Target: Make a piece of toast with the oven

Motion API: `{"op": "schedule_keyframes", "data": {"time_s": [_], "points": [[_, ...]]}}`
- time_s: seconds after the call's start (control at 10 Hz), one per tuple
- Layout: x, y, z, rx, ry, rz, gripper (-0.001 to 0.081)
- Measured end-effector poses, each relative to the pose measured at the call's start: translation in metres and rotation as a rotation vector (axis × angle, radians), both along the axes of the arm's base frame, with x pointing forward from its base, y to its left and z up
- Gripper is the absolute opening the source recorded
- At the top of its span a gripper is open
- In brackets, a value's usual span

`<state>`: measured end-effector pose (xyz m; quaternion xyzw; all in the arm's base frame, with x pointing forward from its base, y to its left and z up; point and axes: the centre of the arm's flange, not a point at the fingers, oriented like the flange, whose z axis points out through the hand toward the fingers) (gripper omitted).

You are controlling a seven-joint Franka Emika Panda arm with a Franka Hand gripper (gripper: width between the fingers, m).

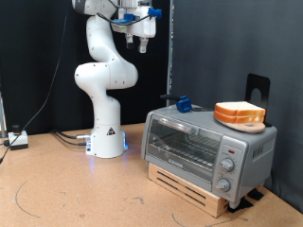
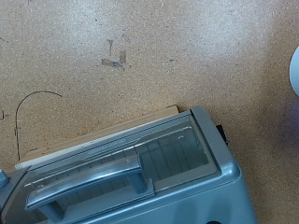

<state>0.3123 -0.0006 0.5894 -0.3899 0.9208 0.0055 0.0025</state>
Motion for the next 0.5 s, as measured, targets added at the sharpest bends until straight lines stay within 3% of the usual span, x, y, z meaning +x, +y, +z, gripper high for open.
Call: {"op": "schedule_keyframes", "data": {"time_s": [0.1, 0.5], "points": [[0.0, 0.003, 0.0, 0.013, -0.002, 0.064, 0.0807], [-0.006, 0.01, 0.003, 0.038, 0.005, 0.564, 0.0807]]}}
